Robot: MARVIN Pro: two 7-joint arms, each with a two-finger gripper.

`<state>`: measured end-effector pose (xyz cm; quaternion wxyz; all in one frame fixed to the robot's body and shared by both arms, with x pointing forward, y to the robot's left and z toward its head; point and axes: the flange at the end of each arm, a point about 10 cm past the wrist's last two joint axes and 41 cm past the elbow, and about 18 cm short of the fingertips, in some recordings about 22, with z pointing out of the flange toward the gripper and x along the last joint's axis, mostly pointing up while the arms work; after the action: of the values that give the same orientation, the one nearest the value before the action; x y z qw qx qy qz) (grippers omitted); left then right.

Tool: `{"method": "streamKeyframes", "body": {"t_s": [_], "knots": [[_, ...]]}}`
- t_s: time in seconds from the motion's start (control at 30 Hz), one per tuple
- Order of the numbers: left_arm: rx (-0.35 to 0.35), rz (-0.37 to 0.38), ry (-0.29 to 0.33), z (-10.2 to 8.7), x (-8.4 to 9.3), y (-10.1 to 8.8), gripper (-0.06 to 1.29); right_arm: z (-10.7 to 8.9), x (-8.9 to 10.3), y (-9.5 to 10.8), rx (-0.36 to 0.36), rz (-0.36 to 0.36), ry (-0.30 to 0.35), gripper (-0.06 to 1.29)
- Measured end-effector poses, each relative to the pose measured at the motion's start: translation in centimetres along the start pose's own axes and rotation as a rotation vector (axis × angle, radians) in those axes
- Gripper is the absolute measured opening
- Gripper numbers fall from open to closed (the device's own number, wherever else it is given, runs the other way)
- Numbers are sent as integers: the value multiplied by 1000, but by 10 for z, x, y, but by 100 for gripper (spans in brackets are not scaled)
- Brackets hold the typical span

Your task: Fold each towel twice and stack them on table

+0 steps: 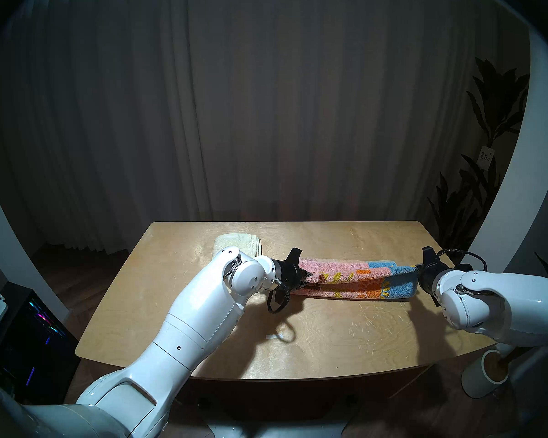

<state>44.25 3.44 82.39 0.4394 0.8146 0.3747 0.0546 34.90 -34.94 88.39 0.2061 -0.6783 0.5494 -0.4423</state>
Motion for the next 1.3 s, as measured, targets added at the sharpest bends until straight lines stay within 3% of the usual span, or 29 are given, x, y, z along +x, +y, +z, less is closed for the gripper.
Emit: {"method": "streamKeyframes", "body": {"t_s": [0.4,0.97,1.3], "knots": [[55,-16,37,18,14,16,5,13,13,-16,0,-36,-79,-3],[125,-6,81,45,25,36,5,29,34,-19,-61,-119,-222,-3],[136,6,108,53,30,46,5,35,46,-24,-53,-154,-312,-3]]}}
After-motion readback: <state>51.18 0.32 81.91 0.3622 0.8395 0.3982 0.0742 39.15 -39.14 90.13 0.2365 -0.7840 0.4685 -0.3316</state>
